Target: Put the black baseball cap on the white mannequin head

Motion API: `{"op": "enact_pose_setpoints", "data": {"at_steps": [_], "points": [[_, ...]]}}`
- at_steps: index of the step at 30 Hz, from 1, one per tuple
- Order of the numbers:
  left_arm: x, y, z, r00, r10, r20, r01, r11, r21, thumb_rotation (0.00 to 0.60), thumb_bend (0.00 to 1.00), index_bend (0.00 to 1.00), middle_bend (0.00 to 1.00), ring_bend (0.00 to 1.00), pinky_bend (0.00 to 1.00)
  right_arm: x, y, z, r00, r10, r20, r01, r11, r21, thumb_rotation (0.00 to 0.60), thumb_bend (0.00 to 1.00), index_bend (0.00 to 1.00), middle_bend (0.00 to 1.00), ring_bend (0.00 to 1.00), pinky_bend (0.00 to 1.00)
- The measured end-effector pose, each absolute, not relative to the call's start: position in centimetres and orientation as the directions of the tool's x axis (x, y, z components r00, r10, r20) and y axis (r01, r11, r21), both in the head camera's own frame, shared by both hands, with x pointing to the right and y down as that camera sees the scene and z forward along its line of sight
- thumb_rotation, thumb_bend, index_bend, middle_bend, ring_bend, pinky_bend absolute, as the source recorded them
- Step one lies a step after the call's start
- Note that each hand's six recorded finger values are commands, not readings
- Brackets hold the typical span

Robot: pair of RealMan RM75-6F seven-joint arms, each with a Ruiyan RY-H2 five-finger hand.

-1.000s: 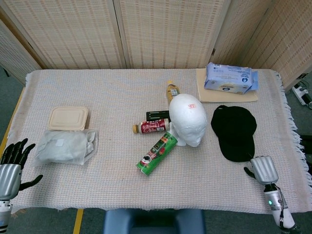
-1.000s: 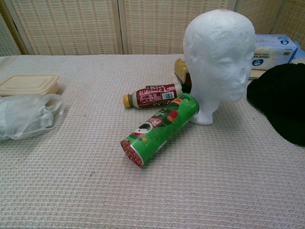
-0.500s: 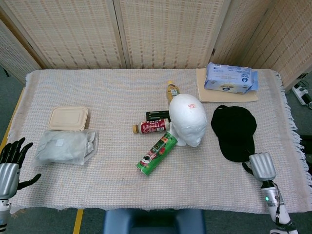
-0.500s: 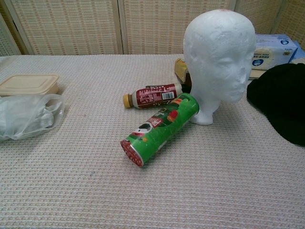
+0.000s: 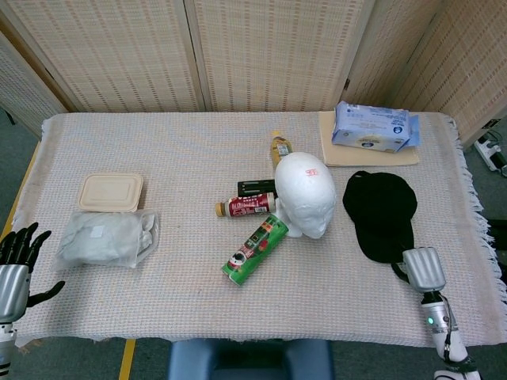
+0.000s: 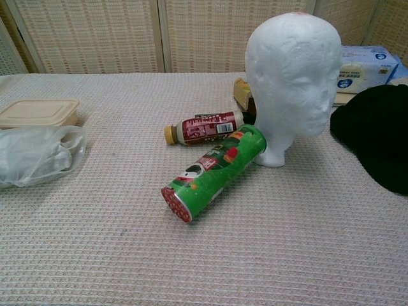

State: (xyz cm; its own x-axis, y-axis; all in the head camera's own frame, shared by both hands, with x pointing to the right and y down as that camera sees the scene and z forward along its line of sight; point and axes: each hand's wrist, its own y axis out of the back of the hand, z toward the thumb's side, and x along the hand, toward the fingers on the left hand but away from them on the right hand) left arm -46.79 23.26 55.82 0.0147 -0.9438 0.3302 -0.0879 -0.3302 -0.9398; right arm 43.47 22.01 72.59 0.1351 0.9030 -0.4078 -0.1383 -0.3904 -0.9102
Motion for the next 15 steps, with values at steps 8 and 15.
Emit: {"op": "enact_pose_setpoints", "data": {"at_steps": [8,15], "points": [[-47.04,23.24,55.85,0.006,-0.941,0.34,-0.09,-0.339,-0.937,0.6,0.15,0.16,0.06,0.0,0.1,43.09,21.56,73.09,0.131,0.901,-0.414,-0.145,-0.396,-0.907,0.6,0.24,0.46,1.0,1.0,1.0],[-47.12,23.1,55.59,0.0,-0.946,0.323,-0.086,-0.322,-0.943,0.6,0.15,0.17,0.06,0.0,0.1,42.88,21.01,73.07,0.123,0.909,-0.398,-0.128,-0.384,-0.915,0.6,0.26,0.46,1.0,1.0,1.0]]}}
